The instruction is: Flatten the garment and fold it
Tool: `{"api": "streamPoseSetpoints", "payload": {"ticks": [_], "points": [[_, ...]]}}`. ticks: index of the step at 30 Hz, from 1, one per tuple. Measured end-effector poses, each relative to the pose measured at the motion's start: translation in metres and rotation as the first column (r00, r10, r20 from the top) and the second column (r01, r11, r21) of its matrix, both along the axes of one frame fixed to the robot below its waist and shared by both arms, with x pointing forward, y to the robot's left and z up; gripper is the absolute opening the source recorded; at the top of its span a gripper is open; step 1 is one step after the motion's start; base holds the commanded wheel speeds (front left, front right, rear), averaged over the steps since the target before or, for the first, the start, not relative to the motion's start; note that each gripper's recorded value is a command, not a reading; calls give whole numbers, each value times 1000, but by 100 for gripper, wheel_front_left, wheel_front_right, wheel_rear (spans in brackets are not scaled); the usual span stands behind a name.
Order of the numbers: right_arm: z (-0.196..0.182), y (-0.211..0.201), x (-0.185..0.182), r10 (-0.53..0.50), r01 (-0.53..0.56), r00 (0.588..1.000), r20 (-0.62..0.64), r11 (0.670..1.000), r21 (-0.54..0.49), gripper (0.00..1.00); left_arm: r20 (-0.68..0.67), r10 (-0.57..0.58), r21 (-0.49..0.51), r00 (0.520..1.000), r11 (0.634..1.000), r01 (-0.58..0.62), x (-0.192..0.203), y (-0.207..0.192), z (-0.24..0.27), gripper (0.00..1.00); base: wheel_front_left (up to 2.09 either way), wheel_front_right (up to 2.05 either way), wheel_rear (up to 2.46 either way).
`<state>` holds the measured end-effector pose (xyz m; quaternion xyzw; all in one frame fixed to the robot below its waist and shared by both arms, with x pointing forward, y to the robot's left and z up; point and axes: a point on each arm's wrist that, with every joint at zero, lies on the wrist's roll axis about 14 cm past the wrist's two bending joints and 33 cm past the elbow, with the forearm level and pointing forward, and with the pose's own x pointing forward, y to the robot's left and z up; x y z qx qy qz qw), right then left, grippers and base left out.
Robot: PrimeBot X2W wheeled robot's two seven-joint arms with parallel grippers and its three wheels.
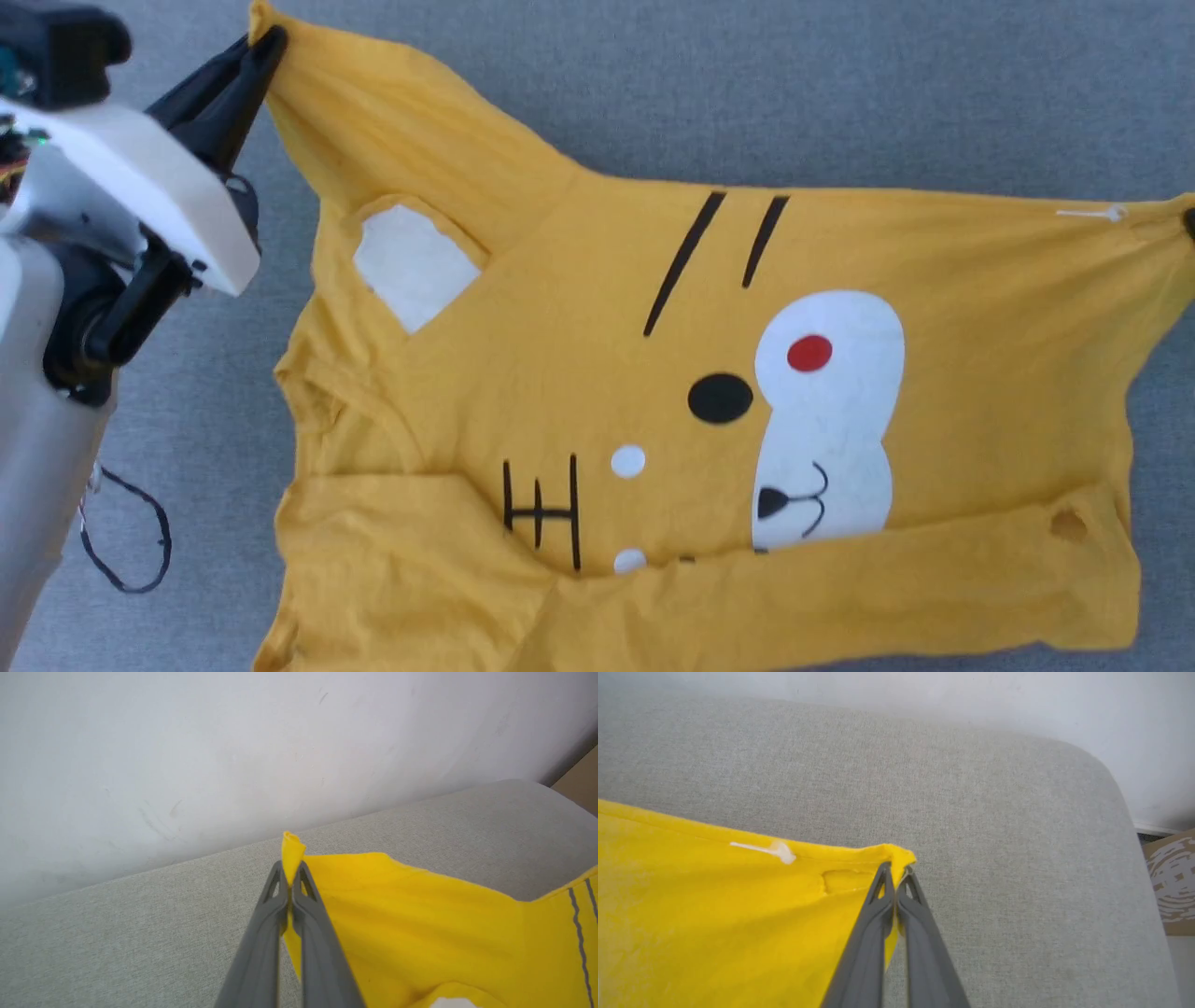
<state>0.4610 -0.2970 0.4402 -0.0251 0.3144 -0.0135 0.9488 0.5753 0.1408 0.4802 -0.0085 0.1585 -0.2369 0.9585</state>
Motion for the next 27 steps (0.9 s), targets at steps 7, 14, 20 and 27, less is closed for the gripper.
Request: {"api": "streamPoseSetpoints", "payload": {"ticks": [7,14,20,27], "points": [[35,-4,-11,7,-2,992,126,999,-39,0,171,46,-70,984,997,-34,-30,12,54,0,0,0,0],[32,9,-39,26,-24,990,139,1000,-15,0,196,72,-88,978,995,-56,-88,20,50,0,0,0,0],[22,21,-70,25,-29,991,128,999,30,0,162,145,-123,976,984,-126,-143,29,31,0,0,0,0],[-3,26,-111,-30,22,997,75,995,99,0,45,235,-178,971,958,-224,-200,35,0,0,0,0,0]]}}
